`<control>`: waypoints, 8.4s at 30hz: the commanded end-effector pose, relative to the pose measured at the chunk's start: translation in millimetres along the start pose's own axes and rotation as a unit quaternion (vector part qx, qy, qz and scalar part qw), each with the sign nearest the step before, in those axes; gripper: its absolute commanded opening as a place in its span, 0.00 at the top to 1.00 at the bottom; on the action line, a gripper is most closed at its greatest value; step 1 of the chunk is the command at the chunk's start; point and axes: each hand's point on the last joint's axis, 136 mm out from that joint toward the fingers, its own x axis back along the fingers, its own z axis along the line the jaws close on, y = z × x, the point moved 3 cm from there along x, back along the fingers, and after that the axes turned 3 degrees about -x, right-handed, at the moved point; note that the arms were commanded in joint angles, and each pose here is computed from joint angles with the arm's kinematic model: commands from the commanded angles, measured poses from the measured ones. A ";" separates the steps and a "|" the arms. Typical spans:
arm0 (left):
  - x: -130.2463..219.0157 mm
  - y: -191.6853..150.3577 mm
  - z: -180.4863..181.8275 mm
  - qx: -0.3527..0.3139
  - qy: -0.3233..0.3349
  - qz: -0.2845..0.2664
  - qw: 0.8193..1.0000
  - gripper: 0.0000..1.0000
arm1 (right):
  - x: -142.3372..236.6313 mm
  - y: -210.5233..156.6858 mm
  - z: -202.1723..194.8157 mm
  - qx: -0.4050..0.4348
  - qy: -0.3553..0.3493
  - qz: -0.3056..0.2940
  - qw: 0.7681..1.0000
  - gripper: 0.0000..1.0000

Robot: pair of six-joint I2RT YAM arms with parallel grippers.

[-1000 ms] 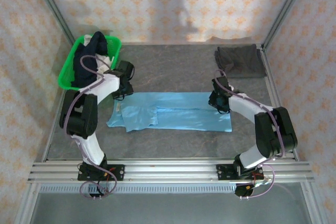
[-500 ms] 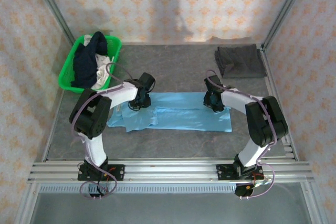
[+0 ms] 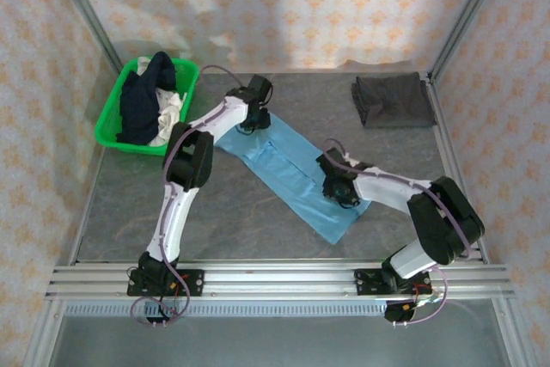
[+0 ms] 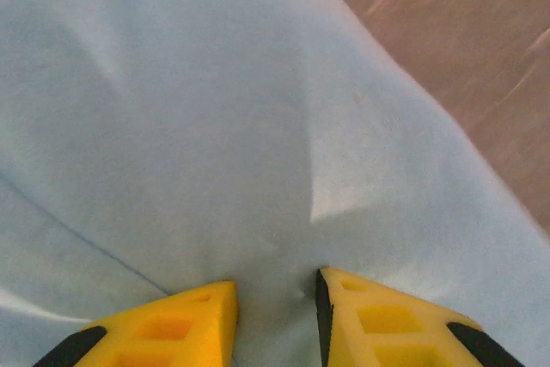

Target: Fold and stack the t-shirts

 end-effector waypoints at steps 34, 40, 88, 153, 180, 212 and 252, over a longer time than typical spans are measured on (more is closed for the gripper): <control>-3.2 27.4 -60.6 -0.038 -0.167 0.027 0.985 0.48 | 49.2 -139.6 147.7 0.185 0.063 0.039 0.980 0.60; 63.5 37.8 -49.6 -0.066 -0.145 0.007 0.987 0.33 | 67.5 -102.7 102.8 0.172 0.037 -0.025 0.984 0.51; 164.2 -351.1 101.4 0.009 -0.045 0.077 0.996 0.54 | 58.5 -133.6 73.9 0.211 0.083 0.059 0.972 0.78; 180.4 -317.7 109.1 0.042 -0.068 0.036 0.996 1.00 | 34.9 -167.2 78.7 0.114 0.103 0.088 0.984 0.63; 199.4 -222.8 84.9 0.040 -0.045 -0.047 0.997 1.00 | 97.8 -46.2 129.8 0.148 0.102 -0.063 0.982 1.00; 68.4 -52.3 72.0 0.060 -0.008 0.058 0.996 1.00 | -19.0 136.0 176.5 0.079 0.115 0.007 0.990 0.97; 96.2 -129.2 75.1 0.013 0.000 0.060 0.998 0.59 | -58.4 167.7 226.5 0.112 0.078 -0.044 0.990 0.77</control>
